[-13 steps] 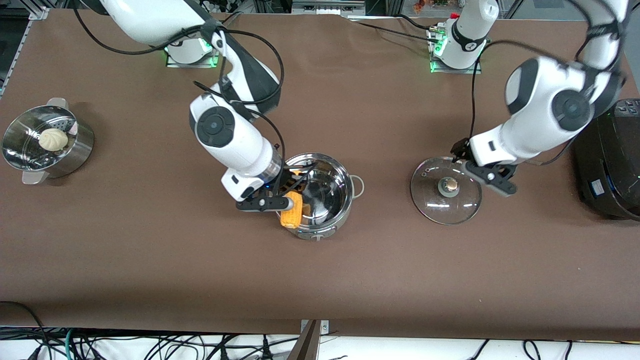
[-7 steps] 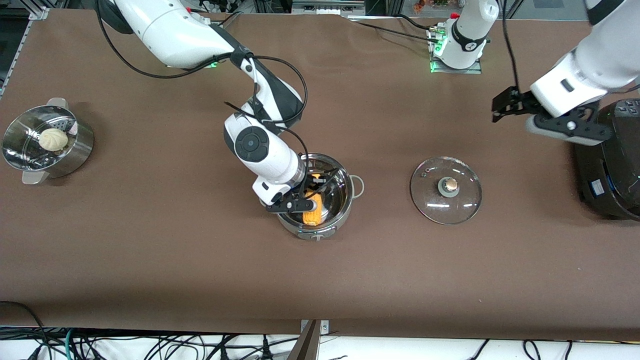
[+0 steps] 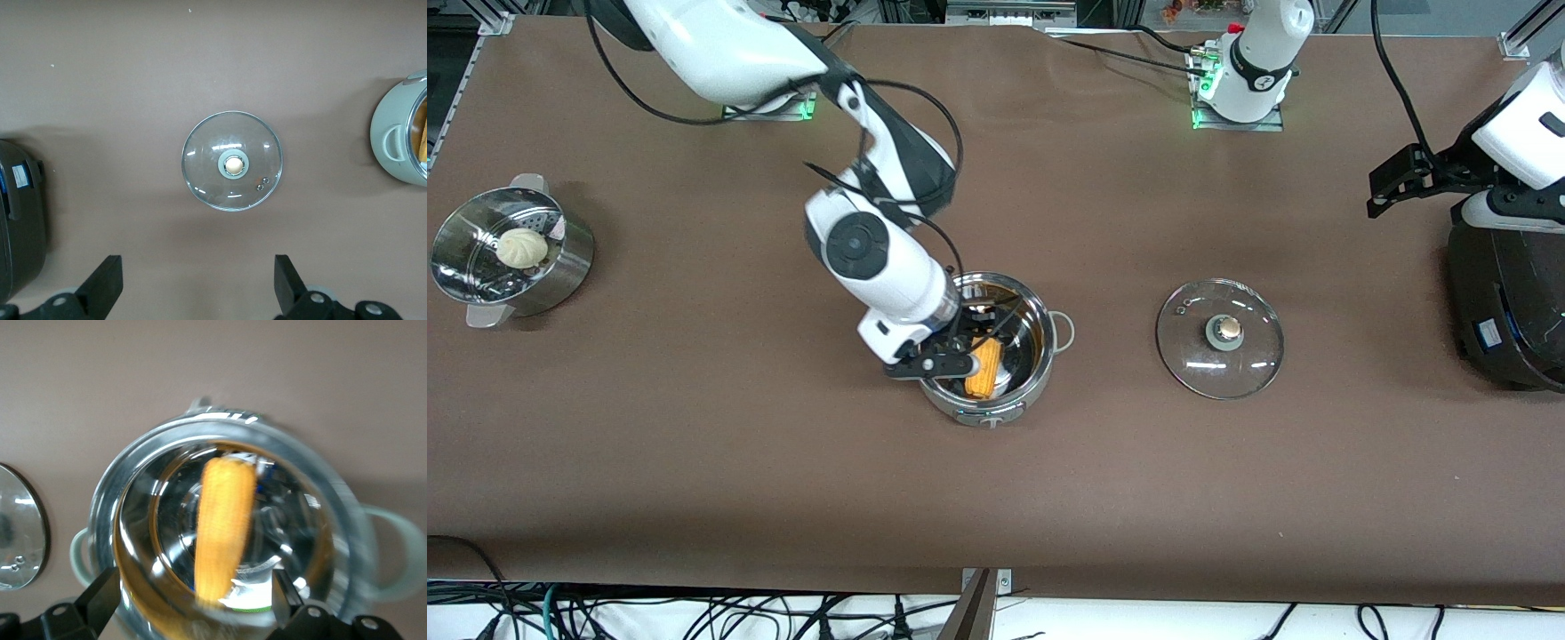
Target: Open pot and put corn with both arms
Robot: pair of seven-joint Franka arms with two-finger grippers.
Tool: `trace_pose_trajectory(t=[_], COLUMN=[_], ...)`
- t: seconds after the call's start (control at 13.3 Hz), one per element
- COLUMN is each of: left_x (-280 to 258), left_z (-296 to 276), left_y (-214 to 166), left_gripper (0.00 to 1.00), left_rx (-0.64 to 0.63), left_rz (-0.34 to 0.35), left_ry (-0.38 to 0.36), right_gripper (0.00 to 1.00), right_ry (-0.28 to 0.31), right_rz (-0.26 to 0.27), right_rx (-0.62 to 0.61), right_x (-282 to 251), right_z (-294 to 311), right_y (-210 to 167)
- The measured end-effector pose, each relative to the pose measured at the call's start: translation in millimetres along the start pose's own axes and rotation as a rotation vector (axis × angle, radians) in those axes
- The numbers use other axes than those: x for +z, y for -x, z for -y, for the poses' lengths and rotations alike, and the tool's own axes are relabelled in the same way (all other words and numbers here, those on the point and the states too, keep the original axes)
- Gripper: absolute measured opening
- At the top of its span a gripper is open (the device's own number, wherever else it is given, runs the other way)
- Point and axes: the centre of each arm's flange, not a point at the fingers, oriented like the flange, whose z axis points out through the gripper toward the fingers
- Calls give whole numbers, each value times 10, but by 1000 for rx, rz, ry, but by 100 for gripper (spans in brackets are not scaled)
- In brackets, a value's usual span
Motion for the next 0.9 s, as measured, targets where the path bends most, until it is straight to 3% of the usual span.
trace_pose_trajectory(t=[0.3, 0.53, 0.75, 0.9], left_x=[170, 220, 201, 197], left_z=[-11, -16, -16, -16], left_y=[-106, -141, -143, -144], left_gripper=[100, 100, 100, 100], left_rx=[-35, -59, -61, -62], left_rz=[26, 34, 30, 29], left_ry=[1, 2, 2, 2], right_gripper=[100, 100, 100, 100], right_ry=[122, 183, 220, 259], right_rz=[2, 75, 41, 25], right_rx=[196, 162, 157, 191], right_x=[-1465, -1893, -2397, -2661], right_z=[-1496, -2769, -3429, -3604], right_y=[-434, -602, -535, -293])
